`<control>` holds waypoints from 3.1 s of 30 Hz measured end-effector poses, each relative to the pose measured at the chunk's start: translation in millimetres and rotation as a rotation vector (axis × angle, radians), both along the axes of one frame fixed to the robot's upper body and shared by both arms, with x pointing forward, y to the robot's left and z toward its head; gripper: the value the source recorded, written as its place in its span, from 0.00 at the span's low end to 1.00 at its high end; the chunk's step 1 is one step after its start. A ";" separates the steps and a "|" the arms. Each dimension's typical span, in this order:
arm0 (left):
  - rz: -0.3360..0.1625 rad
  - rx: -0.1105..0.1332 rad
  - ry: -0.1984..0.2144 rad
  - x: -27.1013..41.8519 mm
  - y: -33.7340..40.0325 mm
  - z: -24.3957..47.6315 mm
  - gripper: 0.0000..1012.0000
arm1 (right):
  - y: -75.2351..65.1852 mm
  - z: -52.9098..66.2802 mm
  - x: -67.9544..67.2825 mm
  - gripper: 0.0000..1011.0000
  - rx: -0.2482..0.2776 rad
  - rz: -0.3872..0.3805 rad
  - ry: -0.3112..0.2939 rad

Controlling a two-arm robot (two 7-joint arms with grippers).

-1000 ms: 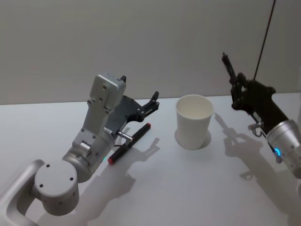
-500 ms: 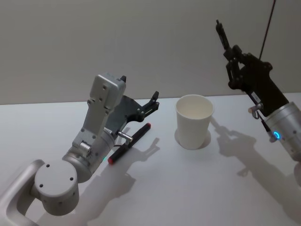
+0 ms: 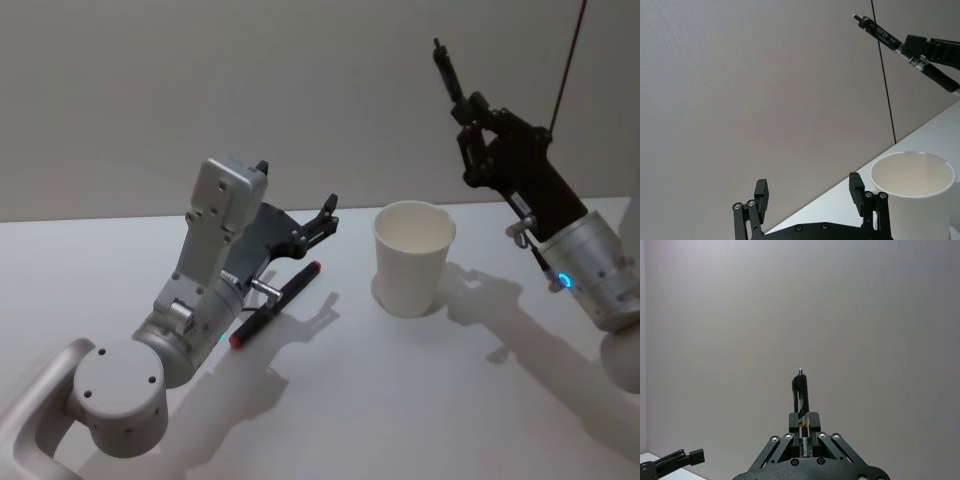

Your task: Place the pen into the pen holder.

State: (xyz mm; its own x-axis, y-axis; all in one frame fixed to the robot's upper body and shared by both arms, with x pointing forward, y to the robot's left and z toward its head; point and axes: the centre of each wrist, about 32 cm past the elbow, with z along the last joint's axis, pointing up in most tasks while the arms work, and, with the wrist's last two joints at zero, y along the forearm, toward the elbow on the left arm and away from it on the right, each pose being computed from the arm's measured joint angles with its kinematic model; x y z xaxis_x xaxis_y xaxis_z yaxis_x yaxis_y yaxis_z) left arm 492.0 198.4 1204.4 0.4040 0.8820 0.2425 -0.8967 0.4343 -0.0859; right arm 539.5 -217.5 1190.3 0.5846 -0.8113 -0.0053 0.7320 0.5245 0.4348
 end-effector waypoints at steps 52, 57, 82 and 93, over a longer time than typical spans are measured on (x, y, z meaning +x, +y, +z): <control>0.000 0.000 0.000 0.0 0.0 0.0 0.99 | 24.0 -43.9 24.3 0.11 -0.096 0.101 0.060; 0.000 0.000 0.000 0.0 0.0 0.0 0.99 | 24.1 -45.1 23.5 0.12 -0.101 0.102 0.064; 0.000 0.000 0.000 0.0 0.0 0.0 0.99 | 24.0 -46.5 22.4 0.84 -0.108 0.101 0.070; 0.000 0.000 0.000 0.0 0.0 0.0 0.99 | 19.3 -40.9 17.0 0.99 -0.089 0.066 0.095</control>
State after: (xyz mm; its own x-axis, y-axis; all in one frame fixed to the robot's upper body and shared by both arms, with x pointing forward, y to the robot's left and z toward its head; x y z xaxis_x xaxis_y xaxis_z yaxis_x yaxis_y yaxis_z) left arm 492.0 198.4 1204.4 0.4040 0.8820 0.2425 -0.8967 0.4343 -0.0859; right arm 556.5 -198.2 1149.5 0.6367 -0.7711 0.0068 0.7305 0.6059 0.3150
